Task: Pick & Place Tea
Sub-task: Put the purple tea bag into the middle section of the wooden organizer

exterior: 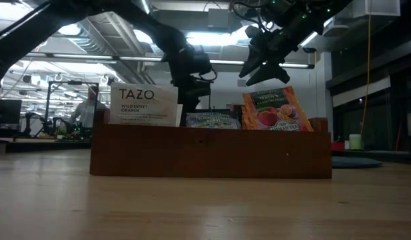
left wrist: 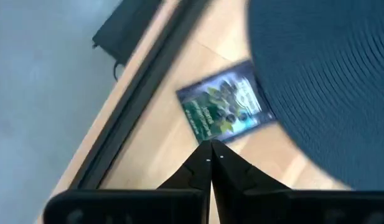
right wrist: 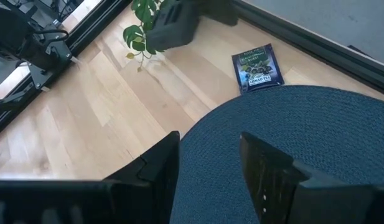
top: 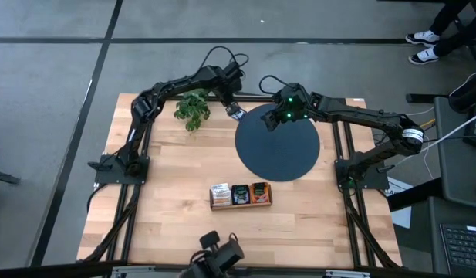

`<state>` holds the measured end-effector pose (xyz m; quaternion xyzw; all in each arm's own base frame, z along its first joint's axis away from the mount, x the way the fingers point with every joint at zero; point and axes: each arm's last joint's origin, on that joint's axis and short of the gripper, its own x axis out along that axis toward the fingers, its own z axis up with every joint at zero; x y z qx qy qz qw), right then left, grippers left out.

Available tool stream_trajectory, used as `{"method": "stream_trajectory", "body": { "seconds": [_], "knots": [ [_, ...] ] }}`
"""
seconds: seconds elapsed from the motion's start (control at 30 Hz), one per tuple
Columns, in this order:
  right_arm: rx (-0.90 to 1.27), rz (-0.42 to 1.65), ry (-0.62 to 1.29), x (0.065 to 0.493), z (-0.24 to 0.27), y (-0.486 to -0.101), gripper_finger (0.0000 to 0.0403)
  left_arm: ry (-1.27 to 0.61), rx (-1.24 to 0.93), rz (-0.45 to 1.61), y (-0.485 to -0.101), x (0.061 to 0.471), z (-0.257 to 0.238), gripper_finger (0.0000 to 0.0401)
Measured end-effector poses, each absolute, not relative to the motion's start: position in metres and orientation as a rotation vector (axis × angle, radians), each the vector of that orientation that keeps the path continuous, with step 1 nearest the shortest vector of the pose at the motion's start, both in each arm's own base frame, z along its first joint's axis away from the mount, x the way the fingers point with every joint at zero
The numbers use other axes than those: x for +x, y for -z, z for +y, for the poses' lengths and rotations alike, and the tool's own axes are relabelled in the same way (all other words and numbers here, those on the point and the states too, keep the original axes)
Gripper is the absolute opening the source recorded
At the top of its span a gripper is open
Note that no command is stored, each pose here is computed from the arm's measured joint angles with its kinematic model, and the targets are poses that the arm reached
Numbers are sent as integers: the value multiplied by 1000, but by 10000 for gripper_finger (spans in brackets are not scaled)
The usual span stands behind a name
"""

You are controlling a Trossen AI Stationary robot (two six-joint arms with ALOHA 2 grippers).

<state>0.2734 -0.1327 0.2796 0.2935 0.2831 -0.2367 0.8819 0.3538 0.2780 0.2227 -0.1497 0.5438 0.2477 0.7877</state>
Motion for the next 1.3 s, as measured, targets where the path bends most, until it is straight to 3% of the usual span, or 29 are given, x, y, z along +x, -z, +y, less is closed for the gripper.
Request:
{"method": "stream_trajectory", "body": {
  "seconds": [0.13,0.27,0.47,0.7,0.87,1.3],
  "knots": [
    [614,589,494,273,-133,-280,168,-427,-276,1229,-223,355,273,2],
    [630,572,499,274,-133,-280,168,-368,-366,1332,-199,357,271,2],
    [629,550,495,275,-134,-282,168,-385,-381,1370,-181,371,279,2],
    [630,551,496,275,-134,-282,168,-391,-341,1294,-193,385,281,2],
    [630,551,496,275,-134,-282,168,-392,-386,1301,-181,391,285,2],
    [629,551,496,275,-134,-282,168,-370,-484,1438,-150,393,292,2]
  ]
}}
